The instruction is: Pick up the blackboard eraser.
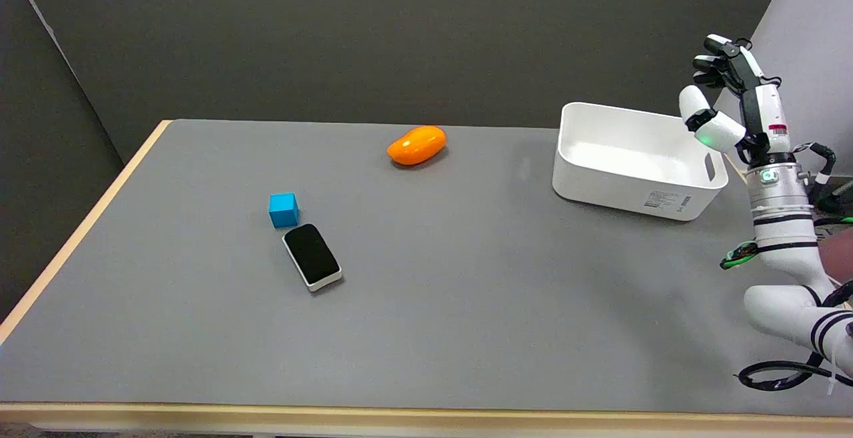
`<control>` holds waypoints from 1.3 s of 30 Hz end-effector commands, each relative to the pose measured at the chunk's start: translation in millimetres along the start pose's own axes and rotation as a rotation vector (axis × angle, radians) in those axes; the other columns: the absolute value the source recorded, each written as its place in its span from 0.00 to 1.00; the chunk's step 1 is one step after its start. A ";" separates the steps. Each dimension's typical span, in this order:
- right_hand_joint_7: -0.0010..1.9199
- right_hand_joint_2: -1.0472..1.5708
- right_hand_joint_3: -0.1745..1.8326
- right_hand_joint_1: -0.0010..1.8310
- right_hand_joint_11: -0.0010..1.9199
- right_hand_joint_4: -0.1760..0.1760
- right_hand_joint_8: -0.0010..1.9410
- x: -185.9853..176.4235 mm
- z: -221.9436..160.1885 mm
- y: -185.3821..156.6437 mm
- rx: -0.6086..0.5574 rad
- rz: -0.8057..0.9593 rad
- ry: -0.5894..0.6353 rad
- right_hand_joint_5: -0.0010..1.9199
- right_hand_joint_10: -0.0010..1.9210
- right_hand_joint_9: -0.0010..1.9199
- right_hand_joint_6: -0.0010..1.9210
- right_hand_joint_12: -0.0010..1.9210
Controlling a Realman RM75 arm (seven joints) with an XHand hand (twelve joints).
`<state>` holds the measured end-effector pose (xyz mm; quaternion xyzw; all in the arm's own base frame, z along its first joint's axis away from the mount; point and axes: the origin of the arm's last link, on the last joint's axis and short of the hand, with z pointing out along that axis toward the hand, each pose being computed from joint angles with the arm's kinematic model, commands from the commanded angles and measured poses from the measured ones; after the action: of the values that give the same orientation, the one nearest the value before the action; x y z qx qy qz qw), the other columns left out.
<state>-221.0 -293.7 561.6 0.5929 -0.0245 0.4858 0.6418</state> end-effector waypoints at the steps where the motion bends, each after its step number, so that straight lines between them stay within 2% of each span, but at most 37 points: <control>1: 0.25 0.68 0.54 0.32 0.10 0.67 0.27 -16.5 6.2 3.6 -0.023 -0.010 -0.073 0.13 0.52 0.23 0.26 0.71; 7: 0.25 0.68 0.54 0.32 0.10 0.67 0.27 -45.1 6.6 -14.9 0.037 0.037 -0.154 0.13 0.51 0.22 0.26 0.71; 10: 0.25 0.68 0.55 0.32 0.10 0.67 0.27 -62.3 9.8 -33.7 0.106 0.050 -0.214 0.13 0.51 0.23 0.25 0.71; 13: 0.24 0.66 0.57 0.29 0.07 0.64 0.27 -88.1 10.8 -59.6 0.184 -0.018 -0.305 0.12 0.49 0.21 0.26 0.66; 14: 0.24 0.66 0.57 0.28 0.05 0.62 0.27 -101.2 9.8 -70.6 0.199 -0.060 -0.344 0.12 0.48 0.20 0.25 0.65; 17: 0.18 0.65 0.57 0.30 0.00 0.42 0.27 -136.3 -0.6 -99.5 0.198 -0.135 -0.454 0.11 0.41 0.12 0.25 0.55; 20: 0.16 0.64 0.56 0.30 0.00 0.33 0.26 -167.7 -14.8 -133.4 0.206 -0.215 -0.517 0.10 0.40 0.09 0.24 0.50; 25: 0.14 0.63 0.56 0.29 0.00 0.22 0.25 -207.1 -41.9 -171.6 0.202 -0.301 -0.530 0.08 0.39 0.06 0.23 0.47; 27: 0.16 0.65 0.51 0.30 0.00 0.20 0.22 -221.6 -54.8 -187.4 0.211 -0.320 -0.526 0.09 0.41 0.06 0.20 0.46; 30: 0.16 0.63 0.56 0.29 0.00 0.17 0.28 -242.0 -72.6 -207.3 0.221 -0.321 -0.546 0.08 0.41 0.09 0.24 0.50; 38: 0.19 0.64 0.55 0.30 0.00 0.16 0.30 -275.8 -107.7 -252.8 0.311 -0.253 -0.616 0.09 0.44 0.12 0.25 0.52; 39: 0.20 0.65 0.53 0.31 0.00 0.17 0.28 -278.3 -111.3 -258.9 0.317 -0.233 -0.622 0.11 0.46 0.12 0.24 0.52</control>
<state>-251.6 -359.7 355.2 0.7247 -0.0441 0.2627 0.6355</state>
